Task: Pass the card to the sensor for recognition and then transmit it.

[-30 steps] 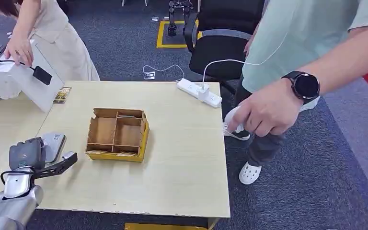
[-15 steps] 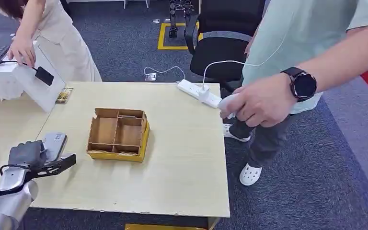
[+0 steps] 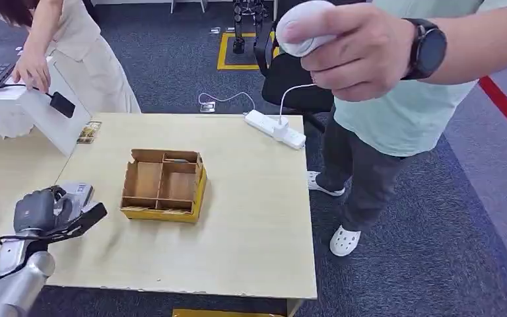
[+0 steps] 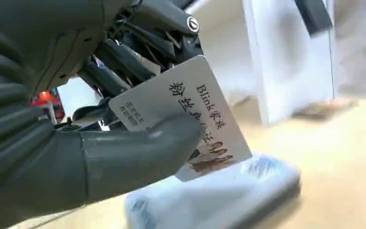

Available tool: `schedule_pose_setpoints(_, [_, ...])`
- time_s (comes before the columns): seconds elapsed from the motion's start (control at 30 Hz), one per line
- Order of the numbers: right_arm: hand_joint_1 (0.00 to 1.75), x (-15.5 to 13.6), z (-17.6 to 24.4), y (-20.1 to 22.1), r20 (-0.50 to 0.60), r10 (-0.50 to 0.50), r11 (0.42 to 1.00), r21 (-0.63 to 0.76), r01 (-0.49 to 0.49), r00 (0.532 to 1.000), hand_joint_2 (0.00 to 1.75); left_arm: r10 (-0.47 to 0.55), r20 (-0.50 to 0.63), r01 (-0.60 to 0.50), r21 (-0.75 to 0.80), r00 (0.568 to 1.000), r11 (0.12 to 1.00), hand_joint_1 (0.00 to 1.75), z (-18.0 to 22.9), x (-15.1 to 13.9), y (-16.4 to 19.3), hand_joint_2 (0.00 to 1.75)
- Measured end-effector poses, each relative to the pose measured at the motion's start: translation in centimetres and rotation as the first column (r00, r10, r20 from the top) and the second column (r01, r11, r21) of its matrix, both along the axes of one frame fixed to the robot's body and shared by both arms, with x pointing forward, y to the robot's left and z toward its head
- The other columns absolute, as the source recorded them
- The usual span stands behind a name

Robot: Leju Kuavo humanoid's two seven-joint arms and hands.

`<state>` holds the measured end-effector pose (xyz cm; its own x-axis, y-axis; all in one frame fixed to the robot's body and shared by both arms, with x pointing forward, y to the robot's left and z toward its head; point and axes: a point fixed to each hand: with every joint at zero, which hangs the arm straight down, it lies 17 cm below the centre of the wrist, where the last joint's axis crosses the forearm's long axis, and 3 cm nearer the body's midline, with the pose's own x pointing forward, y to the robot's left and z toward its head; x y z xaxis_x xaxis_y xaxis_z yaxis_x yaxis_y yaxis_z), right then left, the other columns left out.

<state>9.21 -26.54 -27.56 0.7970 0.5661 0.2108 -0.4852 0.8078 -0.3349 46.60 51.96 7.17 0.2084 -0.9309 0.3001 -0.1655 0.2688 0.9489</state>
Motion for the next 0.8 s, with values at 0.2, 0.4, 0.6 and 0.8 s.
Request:
schedule_pose_setpoints(0.2, [0.00, 0.0, 0.0, 0.1, 0.001, 0.007, 1.000, 0.000, -0.007, 1.000, 1.75, -0.001, 0.178, 0.005, -0.024, 0.984, 1.000, 1.75, 4.7, 0.5, -0.1, 1.75])
schedule_pose_setpoints(0.4, [0.00, 0.2, 0.1, 0.6, 0.004, 0.023, 1.000, 0.004, -0.023, 1.000, 1.75, 0.081, 0.406, -0.100, 0.025, 0.910, 0.995, 1.75, 12.6, 1.2, 2.2, 1.75])
schedule_pose_setpoints(0.6, [0.00, 0.4, 0.1, 0.9, 0.007, 0.029, 1.000, 0.007, -0.029, 1.000, 1.75, 0.091, 0.469, -0.135, 0.061, 0.879, 0.989, 1.75, 15.9, 1.9, 2.9, 1.75])
schedule_pose_setpoints(0.8, [0.00, 0.5, 0.1, 1.0, 0.008, 0.035, 0.999, 0.007, -0.035, 0.999, 1.75, 0.079, 0.490, -0.134, 0.078, 0.868, 0.988, 1.75, 17.1, 2.3, 2.9, 1.75])
